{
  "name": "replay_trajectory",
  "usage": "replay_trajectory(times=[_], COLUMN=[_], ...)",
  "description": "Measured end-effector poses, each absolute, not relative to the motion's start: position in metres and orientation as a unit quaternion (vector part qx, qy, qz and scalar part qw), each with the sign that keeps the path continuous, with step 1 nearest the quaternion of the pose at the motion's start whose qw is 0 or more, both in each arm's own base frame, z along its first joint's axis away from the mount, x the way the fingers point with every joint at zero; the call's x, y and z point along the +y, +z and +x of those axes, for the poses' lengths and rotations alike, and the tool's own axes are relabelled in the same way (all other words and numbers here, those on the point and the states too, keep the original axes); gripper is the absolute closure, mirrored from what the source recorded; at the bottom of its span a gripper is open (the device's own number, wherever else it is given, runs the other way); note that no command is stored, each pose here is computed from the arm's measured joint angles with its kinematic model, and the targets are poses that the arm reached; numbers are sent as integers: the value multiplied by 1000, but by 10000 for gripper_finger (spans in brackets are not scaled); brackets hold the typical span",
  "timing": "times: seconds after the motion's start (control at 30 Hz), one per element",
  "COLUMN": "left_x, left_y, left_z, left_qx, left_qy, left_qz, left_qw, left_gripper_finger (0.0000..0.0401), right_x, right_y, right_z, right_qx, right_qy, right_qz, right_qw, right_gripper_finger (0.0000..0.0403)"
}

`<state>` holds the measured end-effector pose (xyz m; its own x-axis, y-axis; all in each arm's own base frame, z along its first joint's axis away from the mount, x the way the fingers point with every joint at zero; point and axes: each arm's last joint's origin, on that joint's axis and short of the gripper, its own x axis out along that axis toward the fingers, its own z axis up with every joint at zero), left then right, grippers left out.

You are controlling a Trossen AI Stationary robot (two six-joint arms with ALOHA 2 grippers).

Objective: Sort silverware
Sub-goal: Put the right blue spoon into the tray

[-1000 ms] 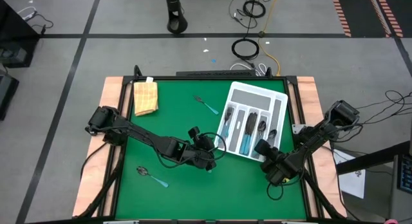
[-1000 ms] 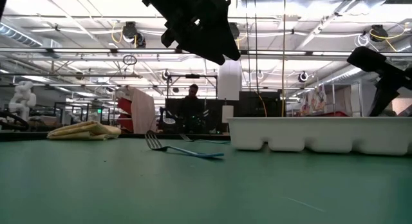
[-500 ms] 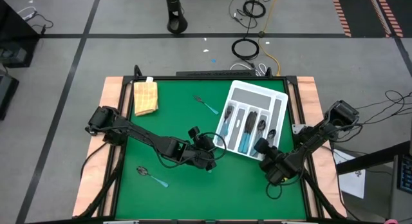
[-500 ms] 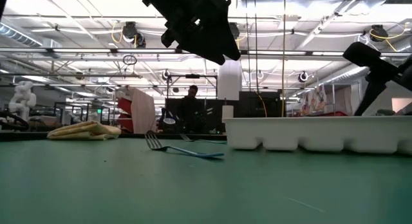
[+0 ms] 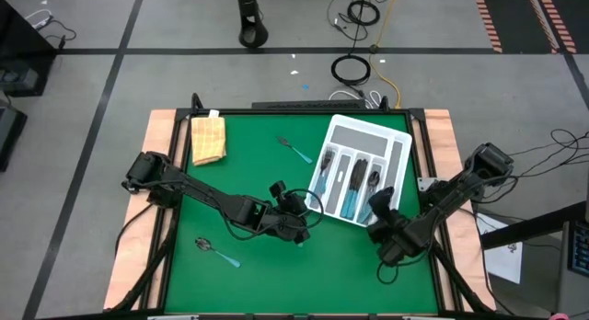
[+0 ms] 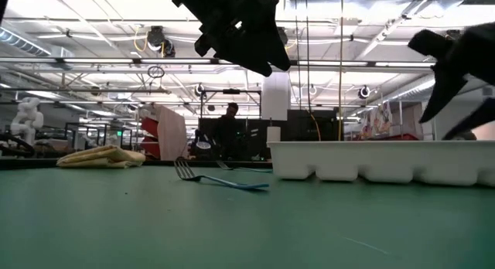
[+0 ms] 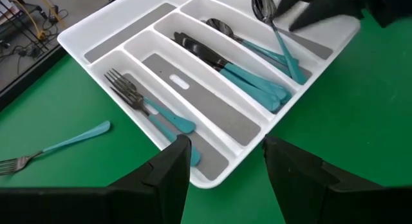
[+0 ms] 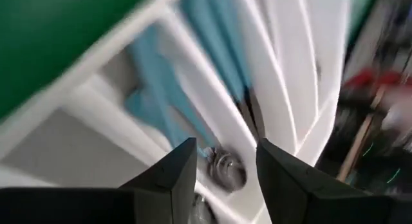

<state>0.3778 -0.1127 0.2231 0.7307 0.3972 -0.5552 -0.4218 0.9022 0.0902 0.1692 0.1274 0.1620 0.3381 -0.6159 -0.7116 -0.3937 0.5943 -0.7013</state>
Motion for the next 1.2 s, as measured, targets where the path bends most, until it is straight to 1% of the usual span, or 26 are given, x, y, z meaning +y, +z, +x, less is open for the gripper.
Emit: replay_trajectory(times=[0.1,0.17,0.23,0.33,0.43,0.47,0.5,0.63,0.77,0.87,1.0,1.07,1.2], left_x=[-113,-113,-112,-112,-112,-112,-112,-112,-112,-112,-112,-112,-112], left_y=[223,223,223,223,223,223,223,223,223,223,223,223,223], left_z=[378,378,378,378,378,378,378,378,378,378,378,378,378], left_qx=[293,293,293,293,292,293,293,294,297,300,302,302,302], left_qy=[220,220,220,221,220,219,219,219,216,212,209,209,209], left_qz=[-21,-21,-21,-21,-20,-19,-18,-17,-6,7,16,16,17], left_qw=[930,930,930,930,930,931,931,930,930,930,930,930,930], left_gripper_finger=[201,201,201,201,201,201,201,201,201,201,201,201,201], right_x=[124,123,122,127,136,139,140,140,137,137,137,133,121], right_y=[174,179,179,176,172,171,171,173,175,175,178,182,189], right_z=[166,162,156,154,157,159,161,164,161,163,168,167,158], right_qx=[582,596,620,632,621,617,613,597,583,574,549,526,497], right_qy=[-165,-225,-278,-332,-326,-318,-313,-339,-379,-384,-375,-390,-428], right_qz=[-367,-282,-189,-55,18,30,40,75,97,113,149,159,179], right_qw=[706,718,708,698,713,719,724,723,712,714,732,739,734], right_gripper_finger=[254,256,268,309,375,388,393,400,402,402,403,403,403])
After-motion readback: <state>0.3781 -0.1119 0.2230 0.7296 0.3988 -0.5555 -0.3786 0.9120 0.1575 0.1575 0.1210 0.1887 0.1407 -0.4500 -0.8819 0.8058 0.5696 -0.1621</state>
